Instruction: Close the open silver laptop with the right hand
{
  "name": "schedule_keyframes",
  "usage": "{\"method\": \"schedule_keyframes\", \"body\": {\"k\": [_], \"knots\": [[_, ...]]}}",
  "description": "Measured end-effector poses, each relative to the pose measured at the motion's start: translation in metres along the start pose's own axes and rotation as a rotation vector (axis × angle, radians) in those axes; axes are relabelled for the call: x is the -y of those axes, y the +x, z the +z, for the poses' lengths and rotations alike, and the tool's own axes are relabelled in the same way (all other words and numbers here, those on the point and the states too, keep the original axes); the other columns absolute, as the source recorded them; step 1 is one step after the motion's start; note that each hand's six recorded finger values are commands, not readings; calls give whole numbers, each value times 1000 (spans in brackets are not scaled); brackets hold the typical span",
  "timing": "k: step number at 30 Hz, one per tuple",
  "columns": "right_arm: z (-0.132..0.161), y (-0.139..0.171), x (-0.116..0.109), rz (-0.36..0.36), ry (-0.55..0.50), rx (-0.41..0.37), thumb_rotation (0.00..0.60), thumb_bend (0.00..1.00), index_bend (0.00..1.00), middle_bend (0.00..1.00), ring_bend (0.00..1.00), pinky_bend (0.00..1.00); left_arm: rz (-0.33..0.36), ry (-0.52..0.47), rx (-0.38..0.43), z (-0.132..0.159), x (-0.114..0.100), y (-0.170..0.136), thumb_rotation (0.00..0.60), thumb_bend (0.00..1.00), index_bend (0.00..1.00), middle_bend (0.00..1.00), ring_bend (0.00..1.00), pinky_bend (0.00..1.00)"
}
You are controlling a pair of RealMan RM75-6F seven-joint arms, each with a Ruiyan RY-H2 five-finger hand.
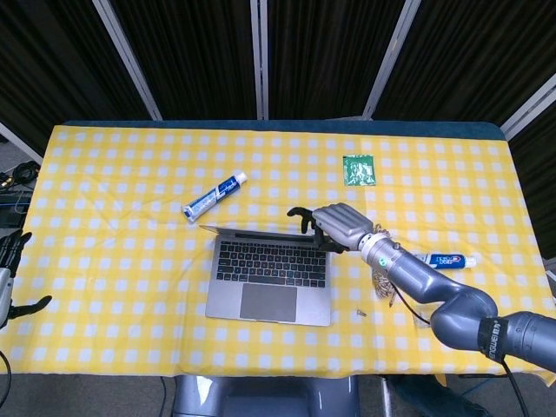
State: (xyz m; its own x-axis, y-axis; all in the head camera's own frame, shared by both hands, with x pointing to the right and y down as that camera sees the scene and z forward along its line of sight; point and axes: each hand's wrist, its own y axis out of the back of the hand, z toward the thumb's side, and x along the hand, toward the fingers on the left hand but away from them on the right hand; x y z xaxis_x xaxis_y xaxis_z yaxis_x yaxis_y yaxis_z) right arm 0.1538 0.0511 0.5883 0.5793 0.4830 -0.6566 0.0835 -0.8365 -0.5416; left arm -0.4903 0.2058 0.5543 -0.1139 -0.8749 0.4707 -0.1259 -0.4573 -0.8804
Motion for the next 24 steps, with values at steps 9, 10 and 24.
{"method": "schedule_keyframes", "body": {"k": [9,10,24], "knots": [[15,14,30,31,181,-89,600,1000,178,340,348,357,0,-1,4,1,0,-1,600,0,0,0,0,0],[16,15,36,37,208,-100,600,1000,178,339,347,357,0,-2,4,1,0,-1,600,0,0,0,0,0],[10,17,106,76,480,-185,600,1000,179,313,335,354,-3,-3,9,2,1,-1,600,0,0,0,0,0]]}}
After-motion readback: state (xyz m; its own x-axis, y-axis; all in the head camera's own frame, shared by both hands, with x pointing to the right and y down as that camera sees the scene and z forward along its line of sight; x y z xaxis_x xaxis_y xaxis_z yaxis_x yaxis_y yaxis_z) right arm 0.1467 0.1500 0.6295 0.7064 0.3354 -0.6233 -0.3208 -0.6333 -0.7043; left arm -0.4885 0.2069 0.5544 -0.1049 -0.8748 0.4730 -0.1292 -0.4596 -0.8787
